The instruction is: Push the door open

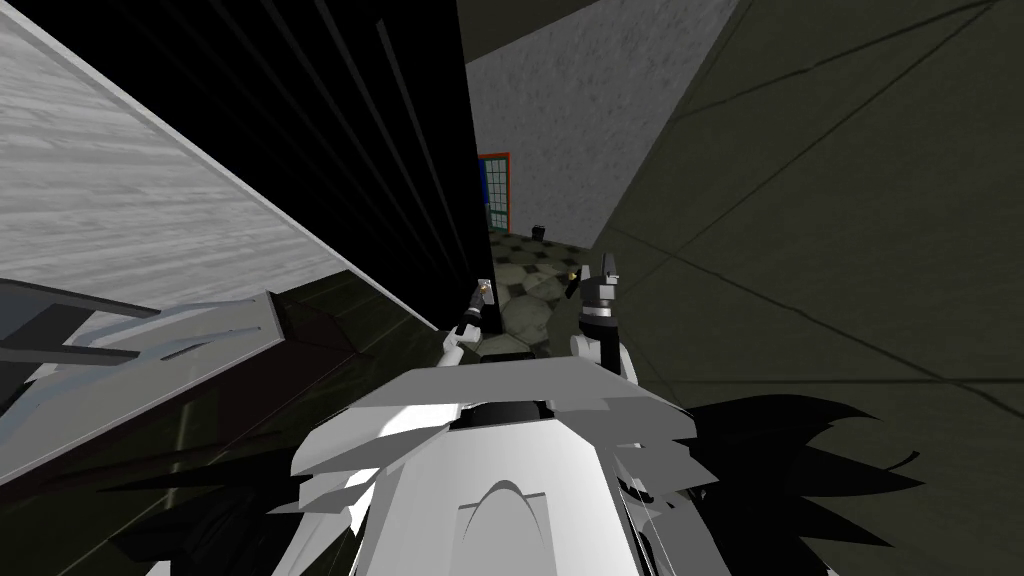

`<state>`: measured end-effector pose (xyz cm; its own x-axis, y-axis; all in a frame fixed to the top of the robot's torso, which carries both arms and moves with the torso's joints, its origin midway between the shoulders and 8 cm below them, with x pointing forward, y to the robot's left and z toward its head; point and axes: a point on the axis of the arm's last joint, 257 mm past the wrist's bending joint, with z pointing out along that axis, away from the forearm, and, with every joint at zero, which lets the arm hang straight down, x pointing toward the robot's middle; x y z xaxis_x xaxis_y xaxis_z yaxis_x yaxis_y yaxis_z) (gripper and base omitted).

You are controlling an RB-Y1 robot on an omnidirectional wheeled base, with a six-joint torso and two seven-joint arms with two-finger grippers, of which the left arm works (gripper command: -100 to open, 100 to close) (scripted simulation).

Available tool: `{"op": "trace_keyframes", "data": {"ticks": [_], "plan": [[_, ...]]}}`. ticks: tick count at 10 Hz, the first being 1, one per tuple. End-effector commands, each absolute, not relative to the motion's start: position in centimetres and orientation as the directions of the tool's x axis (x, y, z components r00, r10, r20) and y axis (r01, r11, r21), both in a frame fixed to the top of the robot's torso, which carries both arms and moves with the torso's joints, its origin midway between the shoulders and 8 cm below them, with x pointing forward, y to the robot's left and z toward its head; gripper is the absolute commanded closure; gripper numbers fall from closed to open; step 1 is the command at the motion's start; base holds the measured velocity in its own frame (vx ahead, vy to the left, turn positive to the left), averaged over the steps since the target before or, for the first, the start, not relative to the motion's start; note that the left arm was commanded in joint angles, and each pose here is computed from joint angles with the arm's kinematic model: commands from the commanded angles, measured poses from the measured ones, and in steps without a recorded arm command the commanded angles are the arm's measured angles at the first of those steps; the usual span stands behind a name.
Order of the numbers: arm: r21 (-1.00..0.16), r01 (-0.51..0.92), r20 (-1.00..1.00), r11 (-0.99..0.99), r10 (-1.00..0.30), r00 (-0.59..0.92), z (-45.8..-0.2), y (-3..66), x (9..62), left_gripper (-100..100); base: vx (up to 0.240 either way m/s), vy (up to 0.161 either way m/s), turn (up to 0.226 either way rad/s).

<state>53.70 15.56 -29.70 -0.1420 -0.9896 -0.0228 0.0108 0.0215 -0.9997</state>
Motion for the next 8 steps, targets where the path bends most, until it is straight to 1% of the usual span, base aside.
{"op": "trace_keyframes", "data": {"ticks": [1, 2, 3, 8], "plan": [[-1.0, 0.013, -0.017, 0.015, -0.99, -0.139, -29.65, 15.43, 53.76, -100, 0.195, -0.04, -0.018], [-1.0, 0.012, -0.019, 0.018, -0.99, -0.14, -29.68, 15.49, 53.75, -100, 0.083, -0.02, 0.001], [-1.0, 0.012, -0.019, 0.018, -0.99, -0.14, -29.68, 15.49, 53.75, 100, -0.01, 0.003, 0.003], [-1.0, 0.012, -0.019, 0.018, -0.99, -0.14, -29.68, 15.49, 53.75, 100, -0.017, 0.004, -0.001]]}}
